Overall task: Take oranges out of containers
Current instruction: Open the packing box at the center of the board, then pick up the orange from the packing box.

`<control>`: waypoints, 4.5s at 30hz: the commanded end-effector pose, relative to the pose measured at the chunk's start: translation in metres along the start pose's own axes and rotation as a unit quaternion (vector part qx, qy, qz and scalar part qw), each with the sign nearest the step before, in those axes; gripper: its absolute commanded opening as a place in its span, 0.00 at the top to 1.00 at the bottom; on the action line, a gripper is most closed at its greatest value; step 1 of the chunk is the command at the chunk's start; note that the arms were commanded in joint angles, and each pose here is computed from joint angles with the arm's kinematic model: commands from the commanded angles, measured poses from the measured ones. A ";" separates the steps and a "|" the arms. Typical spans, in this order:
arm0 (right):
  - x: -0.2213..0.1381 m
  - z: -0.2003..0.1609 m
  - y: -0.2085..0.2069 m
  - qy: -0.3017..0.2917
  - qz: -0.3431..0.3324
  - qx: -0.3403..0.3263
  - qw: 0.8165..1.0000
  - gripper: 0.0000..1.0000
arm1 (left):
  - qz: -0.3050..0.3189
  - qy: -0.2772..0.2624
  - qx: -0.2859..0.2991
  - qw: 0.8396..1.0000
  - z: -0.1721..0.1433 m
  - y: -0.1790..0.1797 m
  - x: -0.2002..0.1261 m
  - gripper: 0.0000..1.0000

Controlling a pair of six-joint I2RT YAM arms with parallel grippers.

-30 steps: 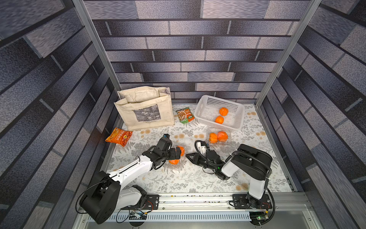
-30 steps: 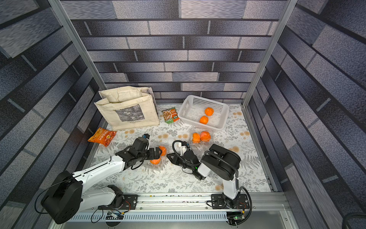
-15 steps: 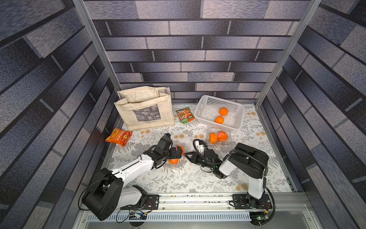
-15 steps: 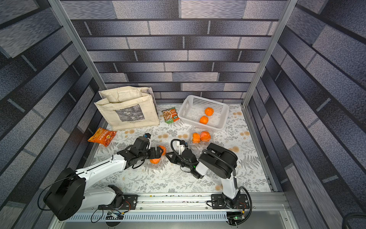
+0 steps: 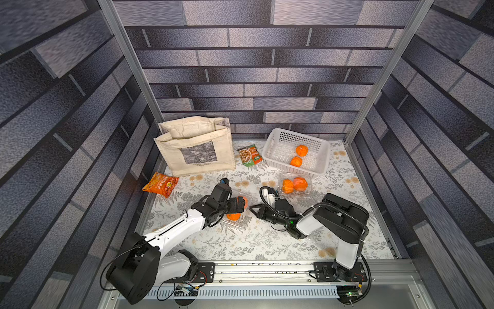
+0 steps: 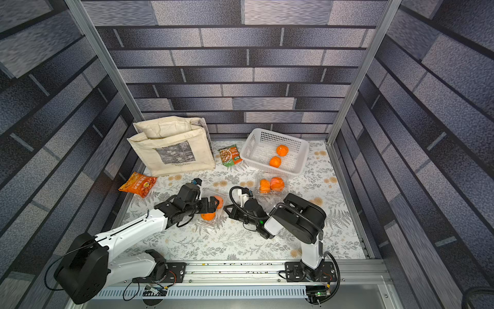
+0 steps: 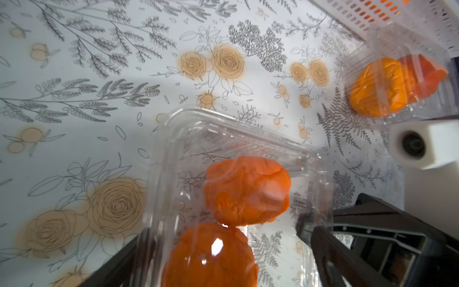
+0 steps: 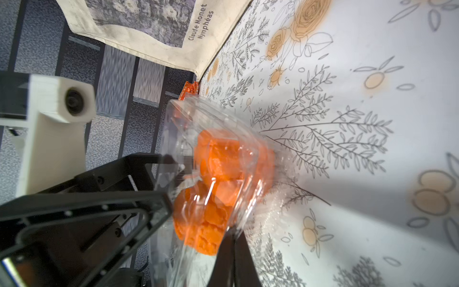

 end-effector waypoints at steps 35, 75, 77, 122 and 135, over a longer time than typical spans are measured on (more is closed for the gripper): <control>-0.038 0.020 0.055 0.063 -0.079 -0.055 0.993 1.00 | -0.101 0.011 0.115 0.988 -0.002 -0.077 0.000 0.36; -0.059 0.032 0.058 0.015 -0.096 -0.113 0.989 1.00 | 0.029 0.139 0.196 0.970 -0.028 -0.074 0.032 1.00; -0.062 0.029 0.049 0.014 -0.110 -0.104 0.988 1.00 | 0.011 0.127 0.172 0.977 -0.019 -0.073 0.027 1.00; -0.148 0.076 -0.006 -0.018 -0.370 -0.189 0.910 0.16 | 0.058 -0.122 0.000 0.991 0.049 0.038 -0.062 0.00; -0.137 0.067 0.024 0.046 -0.281 -0.222 0.932 0.22 | -0.007 -0.169 -0.001 0.986 0.043 0.028 -0.058 0.00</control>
Point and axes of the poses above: each gripper's point midway between its finger pads, its own x axis out along the fingers, its own y axis along the line the jaws close on, z = x × y, the point moved 4 cm from there along -x, back along the fingers, and after that the axes turned 4 degrees about -x, right-handed, at the moved point
